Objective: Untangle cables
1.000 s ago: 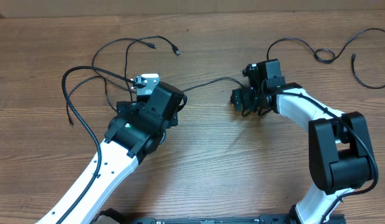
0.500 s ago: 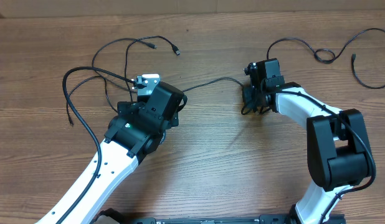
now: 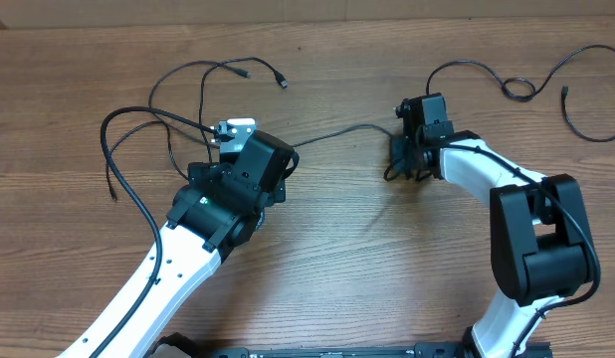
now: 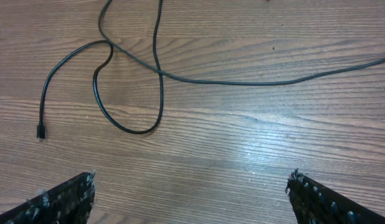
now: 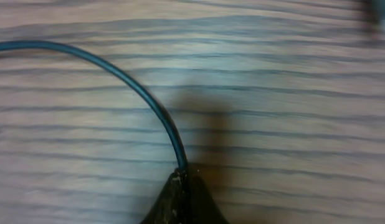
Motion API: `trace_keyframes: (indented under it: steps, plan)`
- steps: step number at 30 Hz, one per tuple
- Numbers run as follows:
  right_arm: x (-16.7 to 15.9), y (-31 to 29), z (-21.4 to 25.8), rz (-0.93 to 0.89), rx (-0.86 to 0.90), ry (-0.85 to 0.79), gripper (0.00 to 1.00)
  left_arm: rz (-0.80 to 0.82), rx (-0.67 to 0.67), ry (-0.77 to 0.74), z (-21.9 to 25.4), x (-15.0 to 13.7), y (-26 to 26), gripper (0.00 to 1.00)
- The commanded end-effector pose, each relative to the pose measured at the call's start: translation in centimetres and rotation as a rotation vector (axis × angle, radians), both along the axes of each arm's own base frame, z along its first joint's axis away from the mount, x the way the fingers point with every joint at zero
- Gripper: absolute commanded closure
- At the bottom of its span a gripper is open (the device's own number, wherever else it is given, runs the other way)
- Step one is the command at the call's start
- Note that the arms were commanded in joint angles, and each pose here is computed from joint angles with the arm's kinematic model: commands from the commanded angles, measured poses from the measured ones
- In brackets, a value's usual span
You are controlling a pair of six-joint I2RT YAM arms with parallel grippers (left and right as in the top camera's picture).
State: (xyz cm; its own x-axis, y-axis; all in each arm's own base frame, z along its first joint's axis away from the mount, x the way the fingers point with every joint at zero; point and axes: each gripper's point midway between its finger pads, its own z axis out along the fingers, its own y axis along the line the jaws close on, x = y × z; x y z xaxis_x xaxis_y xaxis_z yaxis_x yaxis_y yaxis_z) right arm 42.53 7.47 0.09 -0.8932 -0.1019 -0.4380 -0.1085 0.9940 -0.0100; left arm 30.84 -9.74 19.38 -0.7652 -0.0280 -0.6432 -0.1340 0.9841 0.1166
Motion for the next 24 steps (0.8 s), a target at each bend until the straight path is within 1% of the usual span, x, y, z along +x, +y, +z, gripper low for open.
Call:
trace_keyframes:
  steps: [1, 6, 10, 17, 20, 24]
  plan:
    - [-0.4, -4.5, -1.1, -0.165, -0.119, 0.024, 0.96, 0.0, 0.001, 0.005, -0.1, 0.1, 0.1, 0.0]
    - [0.0, -7.1, -0.9, -0.265, -0.107, 0.01, 0.96, 0.0, 0.002, 0.005, -0.1, 0.1, 0.1, 0.0]
    - [0.8, -10.6, -0.4, -0.35, -0.122, -0.029, 0.96, 0.0, 0.001, 0.005, -0.1, 0.1, 0.1, 0.0]
    - [1.8, -19.6, 2.2, -0.553, -0.118, -0.082, 0.96, 0.0, 0.001, 0.004, -0.1, 0.1, 0.1, 0.01]
    - [1.2, -24.0, 3.3, -0.65, -0.121, -0.091, 0.96, 0.0, 0.001, 0.004, -0.1, 0.1, 0.1, 0.0]
    - [-0.7, -29.4, 4.4, -0.798, -0.113, -0.084, 0.96, 0.0, 0.001, 0.004, -0.1, 0.1, 0.1, 0.0]
